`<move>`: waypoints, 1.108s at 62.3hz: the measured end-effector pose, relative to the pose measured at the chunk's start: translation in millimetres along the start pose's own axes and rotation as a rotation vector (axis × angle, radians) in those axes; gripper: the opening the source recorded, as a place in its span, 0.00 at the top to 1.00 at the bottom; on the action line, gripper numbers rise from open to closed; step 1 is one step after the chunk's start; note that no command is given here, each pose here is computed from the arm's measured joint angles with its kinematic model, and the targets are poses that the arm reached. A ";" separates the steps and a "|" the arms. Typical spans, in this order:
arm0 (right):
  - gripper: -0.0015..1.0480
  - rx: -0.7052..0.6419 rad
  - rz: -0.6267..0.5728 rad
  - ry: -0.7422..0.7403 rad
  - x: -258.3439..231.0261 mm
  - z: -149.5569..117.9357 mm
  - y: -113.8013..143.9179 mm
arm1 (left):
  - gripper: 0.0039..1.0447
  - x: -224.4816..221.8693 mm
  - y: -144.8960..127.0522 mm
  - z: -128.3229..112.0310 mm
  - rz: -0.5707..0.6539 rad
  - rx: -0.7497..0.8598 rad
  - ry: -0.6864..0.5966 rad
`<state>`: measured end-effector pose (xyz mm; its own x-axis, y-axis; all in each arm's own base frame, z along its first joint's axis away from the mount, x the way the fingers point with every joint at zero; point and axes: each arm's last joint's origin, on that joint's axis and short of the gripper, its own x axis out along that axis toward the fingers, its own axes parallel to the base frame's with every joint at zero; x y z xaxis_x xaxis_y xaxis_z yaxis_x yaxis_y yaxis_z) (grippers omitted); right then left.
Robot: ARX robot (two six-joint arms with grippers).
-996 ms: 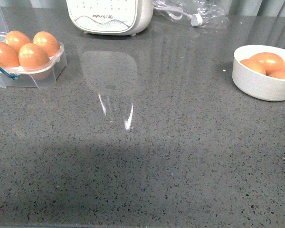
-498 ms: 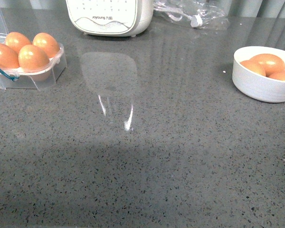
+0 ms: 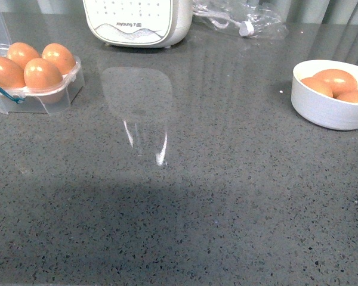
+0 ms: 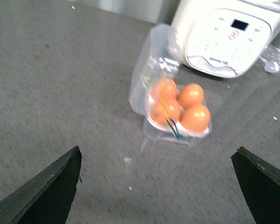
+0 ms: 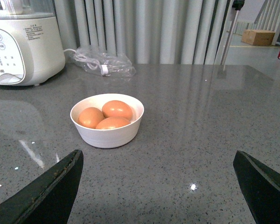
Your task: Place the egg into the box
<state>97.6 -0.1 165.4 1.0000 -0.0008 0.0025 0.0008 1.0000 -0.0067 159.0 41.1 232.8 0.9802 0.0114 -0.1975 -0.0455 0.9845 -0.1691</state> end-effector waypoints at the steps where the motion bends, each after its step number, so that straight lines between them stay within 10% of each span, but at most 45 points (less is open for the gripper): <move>1: 0.07 0.000 0.000 0.000 0.0 0.0 0.0 | 0.06 2.0 1.9 2.4 -0.006 0.004 -0.003; 25: 0.07 0.000 0.000 0.000 0.0 0.0 0.0 | 0.06 79.2 68.3 53.4 0.074 0.138 0.014; 69: 0.07 0.000 0.000 0.000 0.0 0.0 0.0 | 0.06 148.6 43.8 28.9 -0.026 0.195 0.133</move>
<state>97.6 -0.1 165.4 1.0000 -0.0008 0.0025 0.0008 1.0000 -0.0067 308.2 91.0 223.9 0.9461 -0.0248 -0.3228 0.0300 0.9995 0.0111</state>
